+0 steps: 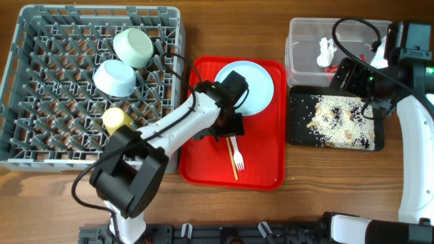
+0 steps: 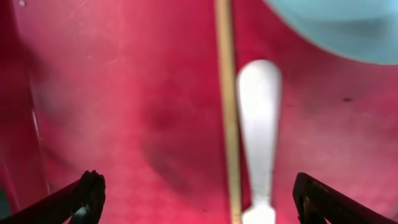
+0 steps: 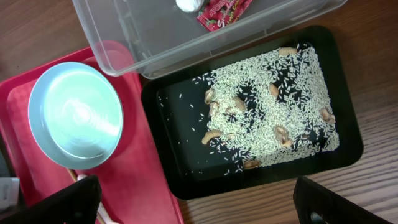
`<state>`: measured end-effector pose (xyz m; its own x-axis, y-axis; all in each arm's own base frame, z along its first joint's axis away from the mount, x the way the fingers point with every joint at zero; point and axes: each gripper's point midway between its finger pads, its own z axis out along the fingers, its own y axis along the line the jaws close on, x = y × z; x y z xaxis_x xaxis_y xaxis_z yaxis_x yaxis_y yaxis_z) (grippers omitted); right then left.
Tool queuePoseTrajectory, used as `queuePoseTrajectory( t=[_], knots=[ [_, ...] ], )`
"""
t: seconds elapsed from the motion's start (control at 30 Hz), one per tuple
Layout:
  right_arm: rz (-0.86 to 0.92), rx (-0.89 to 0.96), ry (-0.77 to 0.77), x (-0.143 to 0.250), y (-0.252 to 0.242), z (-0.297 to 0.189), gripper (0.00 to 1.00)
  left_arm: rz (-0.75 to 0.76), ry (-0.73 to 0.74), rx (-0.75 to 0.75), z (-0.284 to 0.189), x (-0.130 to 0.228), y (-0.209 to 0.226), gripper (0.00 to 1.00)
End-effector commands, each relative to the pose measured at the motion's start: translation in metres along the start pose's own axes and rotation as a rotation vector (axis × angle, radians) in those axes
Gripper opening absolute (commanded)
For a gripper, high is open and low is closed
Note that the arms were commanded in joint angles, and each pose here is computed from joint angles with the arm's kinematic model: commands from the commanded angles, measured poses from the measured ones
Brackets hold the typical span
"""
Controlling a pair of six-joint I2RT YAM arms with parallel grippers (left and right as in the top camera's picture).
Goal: Sort waste into correct bins and load items into the dishwasher rack
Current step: 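Reach the left gripper to the red tray and grasp the wooden chopstick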
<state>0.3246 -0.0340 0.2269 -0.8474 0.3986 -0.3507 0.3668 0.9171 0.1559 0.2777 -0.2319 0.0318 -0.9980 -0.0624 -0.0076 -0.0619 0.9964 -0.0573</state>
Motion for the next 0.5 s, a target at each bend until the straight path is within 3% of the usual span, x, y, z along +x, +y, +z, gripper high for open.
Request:
queuePoseTrajectory(
  t=[0.0, 0.47],
  knots=[
    [0.003, 0.018, -0.003, -0.0008, -0.0037, -0.0004, 1.0, -0.018, 0.018, -0.09, 0.0166, 0.0023, 0.0163, 0.95],
    [0.003, 0.018, -0.003, -0.0008, -0.0037, -0.0004, 1.0, -0.017, 0.051, -0.12, 0.0253, 0.0089, 0.0225, 0.9]
  ],
)
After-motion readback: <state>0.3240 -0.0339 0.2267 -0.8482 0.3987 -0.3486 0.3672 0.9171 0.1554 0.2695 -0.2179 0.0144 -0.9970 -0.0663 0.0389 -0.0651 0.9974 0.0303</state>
